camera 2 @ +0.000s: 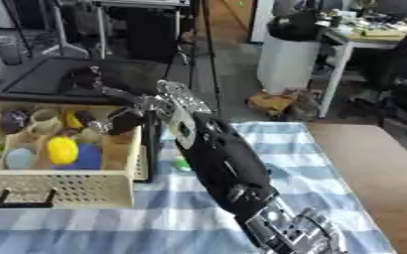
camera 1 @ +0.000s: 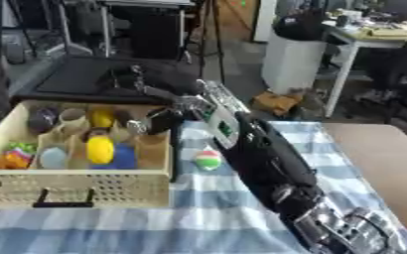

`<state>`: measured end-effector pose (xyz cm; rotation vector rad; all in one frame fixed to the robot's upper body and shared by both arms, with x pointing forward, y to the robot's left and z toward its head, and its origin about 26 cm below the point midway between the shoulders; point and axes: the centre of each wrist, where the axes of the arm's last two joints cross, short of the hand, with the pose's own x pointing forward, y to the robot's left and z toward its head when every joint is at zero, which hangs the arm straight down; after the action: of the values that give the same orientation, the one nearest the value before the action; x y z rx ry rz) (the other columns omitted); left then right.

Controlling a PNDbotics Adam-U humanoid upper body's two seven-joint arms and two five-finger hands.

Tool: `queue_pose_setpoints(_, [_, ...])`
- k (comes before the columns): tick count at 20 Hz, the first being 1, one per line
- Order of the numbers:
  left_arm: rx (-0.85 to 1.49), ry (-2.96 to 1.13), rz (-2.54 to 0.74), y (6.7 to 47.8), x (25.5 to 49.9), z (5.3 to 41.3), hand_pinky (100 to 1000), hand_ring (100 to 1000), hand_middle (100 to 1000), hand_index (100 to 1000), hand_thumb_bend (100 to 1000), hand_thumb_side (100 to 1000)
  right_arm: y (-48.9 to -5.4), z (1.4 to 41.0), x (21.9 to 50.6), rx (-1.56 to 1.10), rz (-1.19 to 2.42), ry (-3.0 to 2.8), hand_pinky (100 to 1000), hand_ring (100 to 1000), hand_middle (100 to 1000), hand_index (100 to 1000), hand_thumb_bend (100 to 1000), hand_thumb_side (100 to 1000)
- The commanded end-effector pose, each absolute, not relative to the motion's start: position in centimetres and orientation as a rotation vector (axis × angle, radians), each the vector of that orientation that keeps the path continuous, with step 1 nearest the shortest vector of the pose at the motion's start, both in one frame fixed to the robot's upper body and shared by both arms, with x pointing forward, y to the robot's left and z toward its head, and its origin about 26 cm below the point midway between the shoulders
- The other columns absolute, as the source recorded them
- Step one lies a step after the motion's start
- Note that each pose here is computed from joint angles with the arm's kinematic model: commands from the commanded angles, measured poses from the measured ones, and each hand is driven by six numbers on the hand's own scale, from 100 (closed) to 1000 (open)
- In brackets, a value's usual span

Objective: Pick up objects from table and place into drawer.

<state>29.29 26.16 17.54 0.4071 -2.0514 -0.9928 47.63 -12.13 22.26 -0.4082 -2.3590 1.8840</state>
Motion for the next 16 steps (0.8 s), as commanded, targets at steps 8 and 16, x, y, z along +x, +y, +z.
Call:
queue_pose_setpoints(8, [0.42,-2.076,-0.998,26.2,29.1,18.3,201,100,100,601,248,1000,-12.6,24.3,47.5,-0.454,1.883,-2.377,684,774,821,897,100,228])
queue_pose_setpoints(16, [0.435,-2.068,-1.029,26.5,29.1,18.5,217,100,100,606,236,1000,-15.6,25.5,47.2,-0.561,1.601,-2.439,623,663,676,802,100,125])
